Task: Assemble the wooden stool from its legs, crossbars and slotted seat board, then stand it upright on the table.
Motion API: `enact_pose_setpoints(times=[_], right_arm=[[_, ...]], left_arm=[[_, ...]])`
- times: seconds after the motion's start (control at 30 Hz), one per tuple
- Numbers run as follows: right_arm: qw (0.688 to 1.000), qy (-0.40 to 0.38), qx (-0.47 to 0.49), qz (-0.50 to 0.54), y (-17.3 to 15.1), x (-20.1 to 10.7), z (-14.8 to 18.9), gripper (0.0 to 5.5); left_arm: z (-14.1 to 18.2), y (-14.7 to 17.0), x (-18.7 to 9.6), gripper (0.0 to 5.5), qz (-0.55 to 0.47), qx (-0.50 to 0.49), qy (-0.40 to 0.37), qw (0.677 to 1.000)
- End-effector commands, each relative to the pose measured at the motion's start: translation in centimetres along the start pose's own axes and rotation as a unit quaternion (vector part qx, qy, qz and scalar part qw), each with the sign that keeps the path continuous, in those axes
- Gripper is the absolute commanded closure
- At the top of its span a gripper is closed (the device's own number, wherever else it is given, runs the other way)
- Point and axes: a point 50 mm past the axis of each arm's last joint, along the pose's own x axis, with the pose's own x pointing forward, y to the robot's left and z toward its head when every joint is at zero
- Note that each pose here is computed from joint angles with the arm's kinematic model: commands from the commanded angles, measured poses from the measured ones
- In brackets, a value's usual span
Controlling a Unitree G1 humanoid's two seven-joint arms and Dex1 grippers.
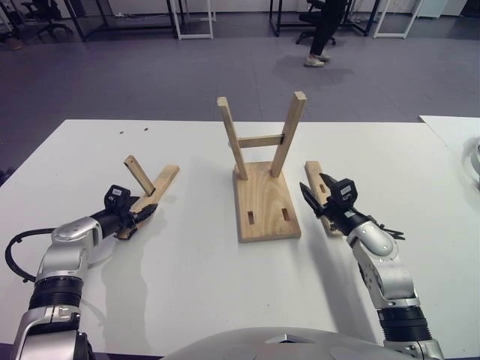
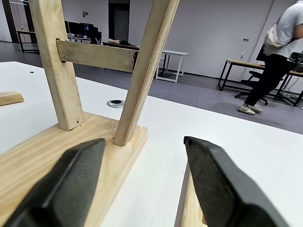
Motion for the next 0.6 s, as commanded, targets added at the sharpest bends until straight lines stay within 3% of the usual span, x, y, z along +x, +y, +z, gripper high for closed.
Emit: enact_pose_setpoints(times=[0.03, 0.23, 0.3, 0.37, 0.43, 0.5, 0.6], right_arm=[[1.0, 0.006, -0.001, -0.001, 0.2, 0.1, -0.4, 2.41], [1.0, 0.007, 0.002, -0.004, 0.2, 0.1, -0.3, 2.41], [1.0, -0.002, 0.021, -0.003, 0.1, 0.3, 0.2, 2.41], [0.994, -0.053, 0.099, 0.015, -0.5, 0.7, 3.0, 2.41], [0.97, -0.135, 0.192, 0.066, -1.2, 1.4, 7.8, 2.41], [0.945, -0.187, 0.247, 0.11, -1.3, 2.2, 11.5, 2.41], [0.906, -0.233, 0.308, 0.175, -0.4, 4.6, 17.2, 1.87]], left_arm=[[-1.0, -0.1, -0.2, 2.41, 0.003, 0.019, 0.039, 0.999], [-0.8, 0.3, -0.2, 3.47, 0.018, 0.026, 0.029, 0.999], [-0.3, 0.9, -0.3, 3.47, 0.04, 0.019, 0.002, 0.999], [4.1, 1.2, -1.0, 3.47, 0.026, -0.021, -0.147, 0.989], [9.2, 0.5, -2.5, 3.47, -0.006, -0.044, -0.299, 0.953], [12.3, -0.7, -3.4, 3.47, -0.029, -0.043, -0.368, 0.928], [16.3, -4.7, -3.2, 3.47, -0.093, 0.025, -0.392, 0.915]])
